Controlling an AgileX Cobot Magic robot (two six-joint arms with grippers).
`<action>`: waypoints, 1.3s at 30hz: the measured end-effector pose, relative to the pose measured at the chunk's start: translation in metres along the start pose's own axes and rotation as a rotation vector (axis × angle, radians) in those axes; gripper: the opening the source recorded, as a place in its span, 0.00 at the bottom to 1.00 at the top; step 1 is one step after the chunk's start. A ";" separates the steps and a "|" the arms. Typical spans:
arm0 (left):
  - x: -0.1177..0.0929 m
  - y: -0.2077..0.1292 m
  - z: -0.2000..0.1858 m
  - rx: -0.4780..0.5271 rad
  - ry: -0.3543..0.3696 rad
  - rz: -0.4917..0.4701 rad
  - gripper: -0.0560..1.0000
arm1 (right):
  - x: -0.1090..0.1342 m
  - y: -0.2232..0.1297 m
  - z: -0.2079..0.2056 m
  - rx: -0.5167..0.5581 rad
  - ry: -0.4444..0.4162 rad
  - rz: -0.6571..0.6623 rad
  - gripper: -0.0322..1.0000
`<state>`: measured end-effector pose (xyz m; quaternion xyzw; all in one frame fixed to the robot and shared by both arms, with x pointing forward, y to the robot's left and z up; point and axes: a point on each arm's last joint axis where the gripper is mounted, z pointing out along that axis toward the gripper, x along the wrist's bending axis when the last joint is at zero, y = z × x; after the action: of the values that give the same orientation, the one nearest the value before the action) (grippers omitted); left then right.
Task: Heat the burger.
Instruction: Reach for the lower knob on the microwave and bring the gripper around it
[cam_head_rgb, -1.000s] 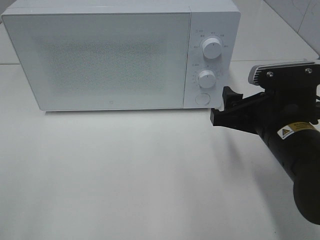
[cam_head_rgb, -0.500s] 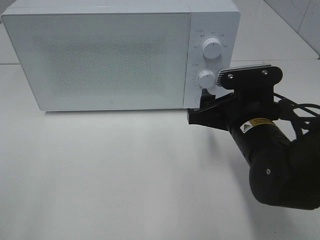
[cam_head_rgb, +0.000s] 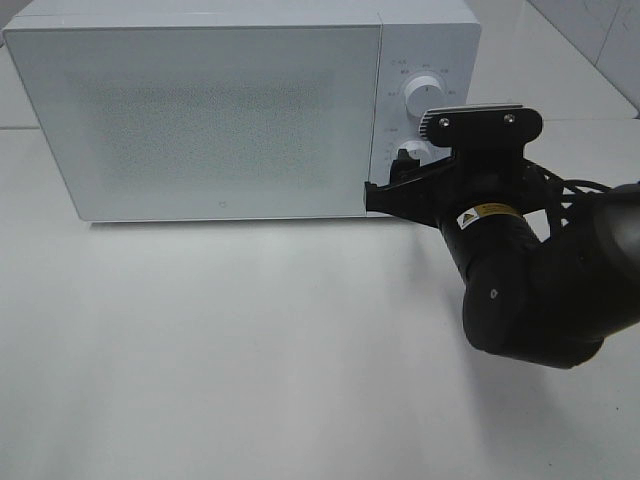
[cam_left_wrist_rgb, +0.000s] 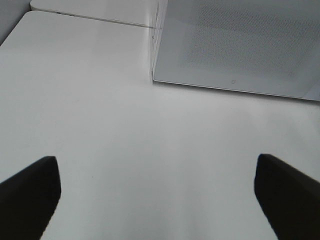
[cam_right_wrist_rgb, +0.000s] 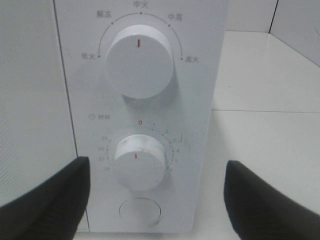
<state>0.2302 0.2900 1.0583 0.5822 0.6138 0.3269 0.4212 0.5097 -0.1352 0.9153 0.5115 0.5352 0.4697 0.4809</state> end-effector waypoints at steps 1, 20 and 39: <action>0.000 0.000 0.000 0.000 0.000 0.000 0.97 | 0.001 0.002 0.003 -0.009 -0.004 0.008 0.72; 0.000 0.000 0.000 0.000 0.000 0.000 0.97 | 0.013 -0.010 0.036 -0.037 0.014 -0.002 0.71; 0.000 0.000 0.000 0.000 0.000 0.000 0.97 | 0.010 -0.016 0.050 -0.041 0.013 0.032 0.71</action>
<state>0.2302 0.2900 1.0583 0.5822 0.6138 0.3269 0.4212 0.5579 -0.1250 0.8938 0.5072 0.5203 0.4914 0.4802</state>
